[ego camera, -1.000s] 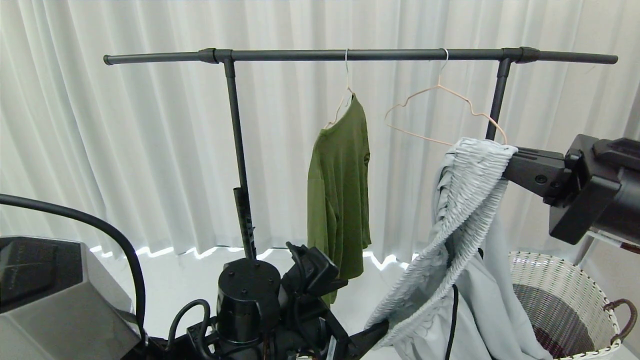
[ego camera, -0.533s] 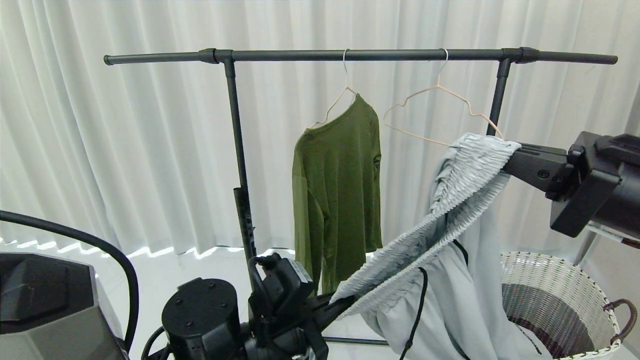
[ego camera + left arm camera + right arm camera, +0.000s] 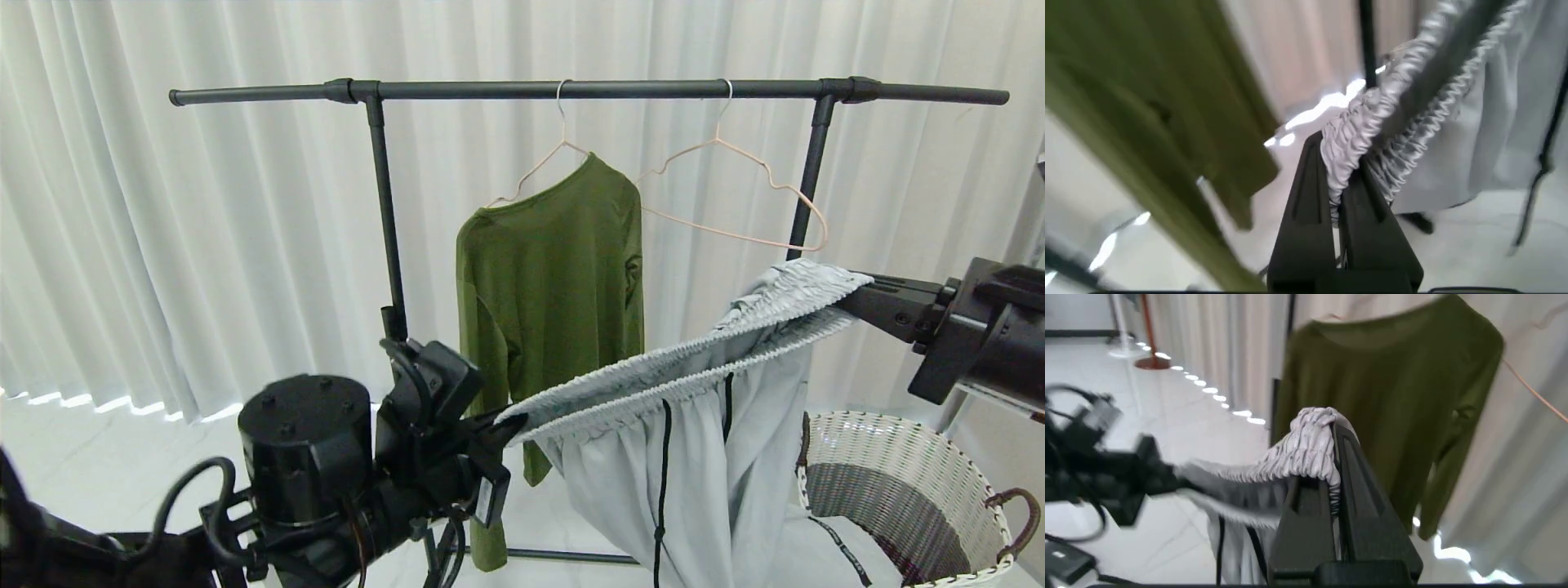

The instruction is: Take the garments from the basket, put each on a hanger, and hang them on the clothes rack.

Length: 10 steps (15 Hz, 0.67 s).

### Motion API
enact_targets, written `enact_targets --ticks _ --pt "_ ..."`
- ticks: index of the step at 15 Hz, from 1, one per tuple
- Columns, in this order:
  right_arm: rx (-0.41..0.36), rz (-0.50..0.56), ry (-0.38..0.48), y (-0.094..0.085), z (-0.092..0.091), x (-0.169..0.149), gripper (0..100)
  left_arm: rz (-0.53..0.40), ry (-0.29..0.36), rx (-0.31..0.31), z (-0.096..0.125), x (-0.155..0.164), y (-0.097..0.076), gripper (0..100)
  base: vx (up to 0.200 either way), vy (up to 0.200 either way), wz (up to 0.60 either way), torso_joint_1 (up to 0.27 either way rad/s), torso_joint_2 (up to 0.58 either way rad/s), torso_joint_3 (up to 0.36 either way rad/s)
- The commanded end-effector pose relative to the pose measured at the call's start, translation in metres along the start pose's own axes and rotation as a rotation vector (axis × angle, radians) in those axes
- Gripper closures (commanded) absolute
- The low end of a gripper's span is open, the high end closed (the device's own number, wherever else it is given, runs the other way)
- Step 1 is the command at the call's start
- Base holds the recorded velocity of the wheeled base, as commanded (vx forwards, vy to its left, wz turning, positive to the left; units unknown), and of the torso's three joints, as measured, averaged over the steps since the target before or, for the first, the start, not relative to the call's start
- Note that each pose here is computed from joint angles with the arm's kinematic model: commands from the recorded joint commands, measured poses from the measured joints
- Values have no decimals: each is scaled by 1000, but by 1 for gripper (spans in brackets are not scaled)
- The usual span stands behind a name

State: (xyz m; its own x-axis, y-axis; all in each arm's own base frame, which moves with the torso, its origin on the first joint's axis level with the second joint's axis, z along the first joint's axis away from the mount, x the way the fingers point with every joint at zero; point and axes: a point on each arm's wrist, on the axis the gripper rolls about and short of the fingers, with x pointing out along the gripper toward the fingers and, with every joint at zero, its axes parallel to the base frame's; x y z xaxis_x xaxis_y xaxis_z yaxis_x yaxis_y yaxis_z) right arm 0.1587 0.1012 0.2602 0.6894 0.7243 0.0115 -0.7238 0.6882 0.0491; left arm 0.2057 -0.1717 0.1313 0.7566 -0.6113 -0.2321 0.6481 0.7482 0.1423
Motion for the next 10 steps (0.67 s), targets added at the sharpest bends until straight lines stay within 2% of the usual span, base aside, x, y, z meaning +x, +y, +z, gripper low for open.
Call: enact_targets --ticks 1,3,5,10 --pt "-2 -7 -5 3 3 -14 100 97 -137 -14 72 -32 16 100 0 0 0 0 0 0" --pt "8 -14 28 4 -6 -21 100 113 -109 -16 84 -43 18 100 0 0 0 0 0 0" --pt "10 -19 36 3 -9 -24 100 130 -122 -18 90 -43 21 100 0 0 0 0 0 0" --pt "0 8 -4 -2 11 -2 100 171 -195 -26 111 -46 32 100 0 0 0 0 0 0"
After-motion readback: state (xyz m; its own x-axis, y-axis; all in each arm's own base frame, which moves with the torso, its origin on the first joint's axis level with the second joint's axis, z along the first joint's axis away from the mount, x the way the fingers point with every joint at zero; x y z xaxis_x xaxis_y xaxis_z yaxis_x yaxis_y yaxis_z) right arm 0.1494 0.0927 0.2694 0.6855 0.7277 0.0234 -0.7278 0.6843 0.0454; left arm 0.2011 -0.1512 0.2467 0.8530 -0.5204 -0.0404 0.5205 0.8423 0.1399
